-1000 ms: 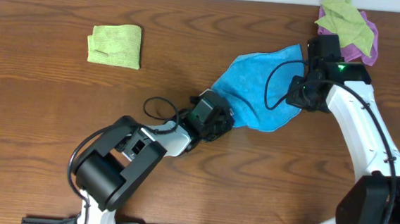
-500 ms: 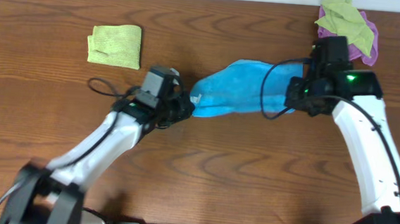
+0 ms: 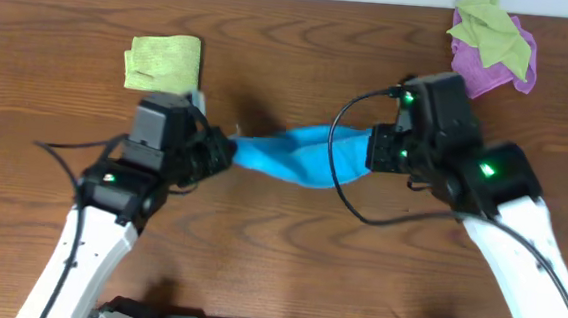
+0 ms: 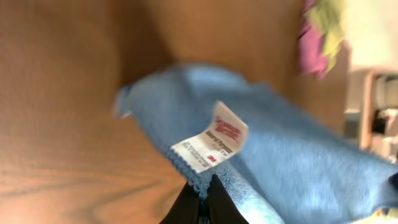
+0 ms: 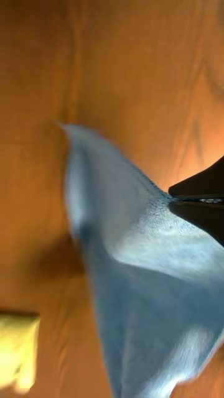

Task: Fold the cloth
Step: 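Lift the blue cloth with both grippers and stretch it apart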

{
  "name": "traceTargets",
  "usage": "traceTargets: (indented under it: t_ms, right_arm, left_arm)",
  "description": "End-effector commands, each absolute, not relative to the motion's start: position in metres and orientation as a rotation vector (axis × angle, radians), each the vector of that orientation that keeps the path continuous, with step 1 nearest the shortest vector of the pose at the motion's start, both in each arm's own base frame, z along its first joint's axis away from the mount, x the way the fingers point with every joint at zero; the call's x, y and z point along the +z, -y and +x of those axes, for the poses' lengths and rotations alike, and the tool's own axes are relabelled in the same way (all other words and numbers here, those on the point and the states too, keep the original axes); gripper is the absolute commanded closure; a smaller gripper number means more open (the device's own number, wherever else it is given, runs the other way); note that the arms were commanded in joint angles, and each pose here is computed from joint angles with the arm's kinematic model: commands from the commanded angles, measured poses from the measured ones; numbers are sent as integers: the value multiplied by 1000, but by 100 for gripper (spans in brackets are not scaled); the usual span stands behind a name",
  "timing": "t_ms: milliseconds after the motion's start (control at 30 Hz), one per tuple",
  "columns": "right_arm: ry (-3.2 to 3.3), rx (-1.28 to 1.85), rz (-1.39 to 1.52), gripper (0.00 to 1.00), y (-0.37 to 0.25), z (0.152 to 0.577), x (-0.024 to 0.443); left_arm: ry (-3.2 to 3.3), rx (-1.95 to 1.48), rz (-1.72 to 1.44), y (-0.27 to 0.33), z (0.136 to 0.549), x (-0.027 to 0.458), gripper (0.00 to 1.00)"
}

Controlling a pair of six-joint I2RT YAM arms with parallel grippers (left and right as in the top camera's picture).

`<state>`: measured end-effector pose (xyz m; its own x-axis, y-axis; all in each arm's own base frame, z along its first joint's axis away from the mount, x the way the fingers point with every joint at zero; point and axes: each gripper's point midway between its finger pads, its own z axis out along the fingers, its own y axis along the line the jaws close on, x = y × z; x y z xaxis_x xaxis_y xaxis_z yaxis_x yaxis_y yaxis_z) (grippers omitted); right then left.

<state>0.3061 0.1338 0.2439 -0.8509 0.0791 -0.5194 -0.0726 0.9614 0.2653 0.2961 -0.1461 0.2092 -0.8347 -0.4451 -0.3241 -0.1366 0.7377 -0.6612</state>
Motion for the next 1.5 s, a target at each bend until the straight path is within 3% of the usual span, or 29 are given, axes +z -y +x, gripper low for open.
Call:
traceTargets:
  t_ms: [0,100,467,800,1067,1467]
  right_arm:
    - [-2466,355,56,99,-127,312,265]
    - [-2384,334,75,99,-126,332,275]
    - [-2246,237,95,99,-107,429,256]
    - [-2119,219,103,99,-98,486,257]
    - [-2097,203,58,99,-102,495,272]
    - [-2407,126,21,99,-96,443,219]
  left_arm:
    - [-2341,-845,-428,136,314,253,94]
    - [-2316,-811,-440,134,330,263,94]
    - [-2310,-794,-456,146,416,229,94]
    - [-2210,-795,-396,148,484,253,94]
    - [-2241,-804,-362,153,485,255,94]
    - [-2494,-708,-309,147,444,211,94]
